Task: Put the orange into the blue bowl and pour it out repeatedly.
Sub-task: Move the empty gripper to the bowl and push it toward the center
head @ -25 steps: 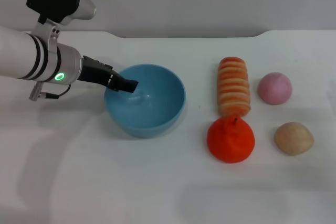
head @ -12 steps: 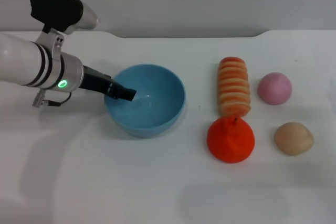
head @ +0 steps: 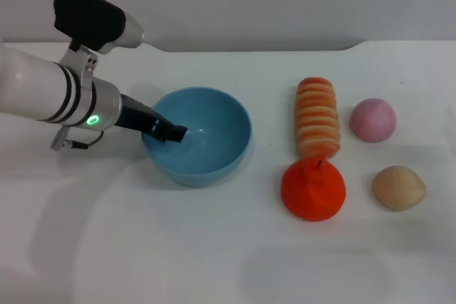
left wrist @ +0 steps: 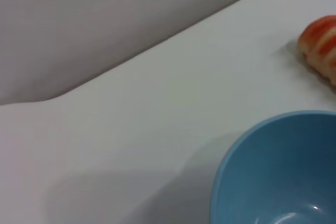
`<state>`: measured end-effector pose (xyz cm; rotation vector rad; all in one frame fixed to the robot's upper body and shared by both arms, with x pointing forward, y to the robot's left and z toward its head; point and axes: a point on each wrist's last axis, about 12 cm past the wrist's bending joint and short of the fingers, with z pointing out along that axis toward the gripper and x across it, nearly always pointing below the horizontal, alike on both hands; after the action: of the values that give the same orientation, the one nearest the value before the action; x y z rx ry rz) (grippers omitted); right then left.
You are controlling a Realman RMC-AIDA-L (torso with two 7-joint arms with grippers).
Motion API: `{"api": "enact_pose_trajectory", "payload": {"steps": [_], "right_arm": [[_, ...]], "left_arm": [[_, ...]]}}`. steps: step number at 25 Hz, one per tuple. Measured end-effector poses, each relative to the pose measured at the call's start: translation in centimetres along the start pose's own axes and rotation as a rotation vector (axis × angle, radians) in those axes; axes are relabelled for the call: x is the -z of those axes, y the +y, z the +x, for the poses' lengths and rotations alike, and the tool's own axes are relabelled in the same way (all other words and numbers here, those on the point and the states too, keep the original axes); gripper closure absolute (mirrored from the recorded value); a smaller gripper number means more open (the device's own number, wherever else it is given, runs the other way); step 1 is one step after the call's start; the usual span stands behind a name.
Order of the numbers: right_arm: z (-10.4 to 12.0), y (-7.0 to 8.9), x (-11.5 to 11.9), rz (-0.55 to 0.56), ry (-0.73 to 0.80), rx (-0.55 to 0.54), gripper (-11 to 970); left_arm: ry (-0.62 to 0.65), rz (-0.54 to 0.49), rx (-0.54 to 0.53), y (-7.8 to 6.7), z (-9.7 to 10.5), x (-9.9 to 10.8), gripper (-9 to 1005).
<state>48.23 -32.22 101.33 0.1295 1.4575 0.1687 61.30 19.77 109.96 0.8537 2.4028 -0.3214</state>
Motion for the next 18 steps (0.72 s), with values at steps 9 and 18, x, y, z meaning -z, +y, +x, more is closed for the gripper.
{"api": "enact_pose_trajectory", "payload": {"steps": [9, 18], "right_arm": [[0.06, -0.07, 0.13, 0.003, 0.004, 0.000, 285], [0.16, -0.15, 0.18, 0.009, 0.012, 0.000, 286]], "left_arm": [[0.007, 0.001, -0.030, -0.43, -0.05, -0.21, 562], [-0.010, -0.002, -0.040, -0.51, -0.53, 0.07, 865]]}}
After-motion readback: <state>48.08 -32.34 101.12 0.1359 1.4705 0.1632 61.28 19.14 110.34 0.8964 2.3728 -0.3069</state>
